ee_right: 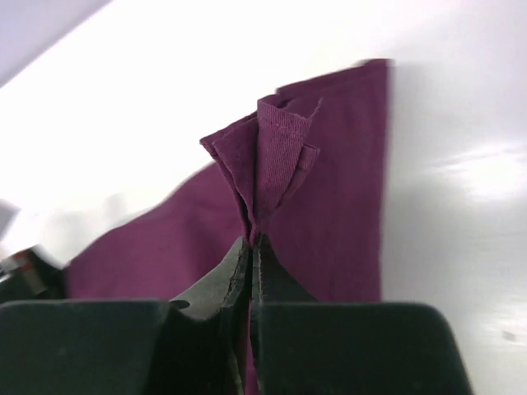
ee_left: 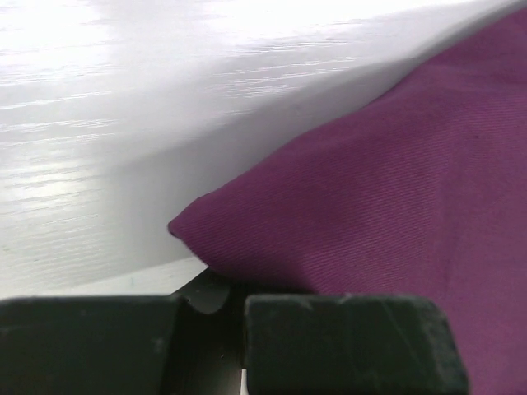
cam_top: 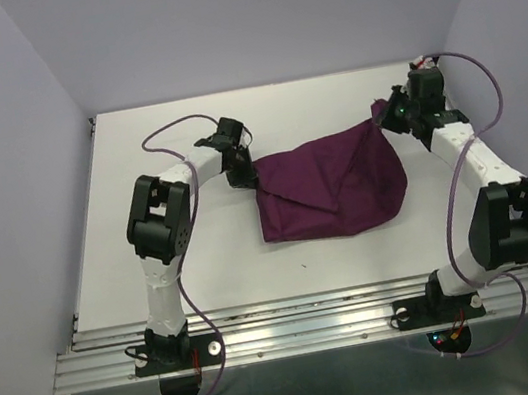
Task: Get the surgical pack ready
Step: Pack the surgical kit at the center of the board.
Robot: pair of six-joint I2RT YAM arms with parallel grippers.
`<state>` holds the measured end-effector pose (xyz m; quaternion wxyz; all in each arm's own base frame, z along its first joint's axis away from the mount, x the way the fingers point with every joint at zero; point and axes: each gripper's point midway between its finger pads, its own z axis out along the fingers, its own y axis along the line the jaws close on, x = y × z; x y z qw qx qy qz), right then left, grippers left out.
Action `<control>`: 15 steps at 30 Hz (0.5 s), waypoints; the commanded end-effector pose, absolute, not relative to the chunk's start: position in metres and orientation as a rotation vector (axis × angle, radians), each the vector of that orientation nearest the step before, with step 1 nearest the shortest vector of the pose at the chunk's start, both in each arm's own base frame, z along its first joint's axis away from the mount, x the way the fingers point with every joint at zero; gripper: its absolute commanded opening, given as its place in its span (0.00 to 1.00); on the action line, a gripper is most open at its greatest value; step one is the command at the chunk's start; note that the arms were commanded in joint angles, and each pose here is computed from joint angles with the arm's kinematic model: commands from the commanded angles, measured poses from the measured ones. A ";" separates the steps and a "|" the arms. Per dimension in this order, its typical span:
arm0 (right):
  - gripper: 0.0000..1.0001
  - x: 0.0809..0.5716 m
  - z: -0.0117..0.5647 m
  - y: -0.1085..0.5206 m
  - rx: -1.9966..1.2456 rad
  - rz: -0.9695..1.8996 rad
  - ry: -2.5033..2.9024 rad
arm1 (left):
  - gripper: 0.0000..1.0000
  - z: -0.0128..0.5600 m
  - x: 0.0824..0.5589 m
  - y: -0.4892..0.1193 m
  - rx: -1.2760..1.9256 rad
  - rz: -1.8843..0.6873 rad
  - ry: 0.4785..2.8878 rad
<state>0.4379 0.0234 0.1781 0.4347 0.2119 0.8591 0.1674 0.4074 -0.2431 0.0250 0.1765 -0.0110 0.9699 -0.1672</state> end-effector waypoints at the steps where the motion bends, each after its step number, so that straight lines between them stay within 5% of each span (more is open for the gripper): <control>1: 0.01 0.442 0.256 0.098 0.370 0.603 2.010 | 0.00 0.032 0.403 -0.274 0.033 -0.565 2.740; 15: 0.01 0.398 0.327 0.289 -0.025 0.982 1.918 | 0.00 0.040 0.389 -0.312 0.070 -0.685 2.736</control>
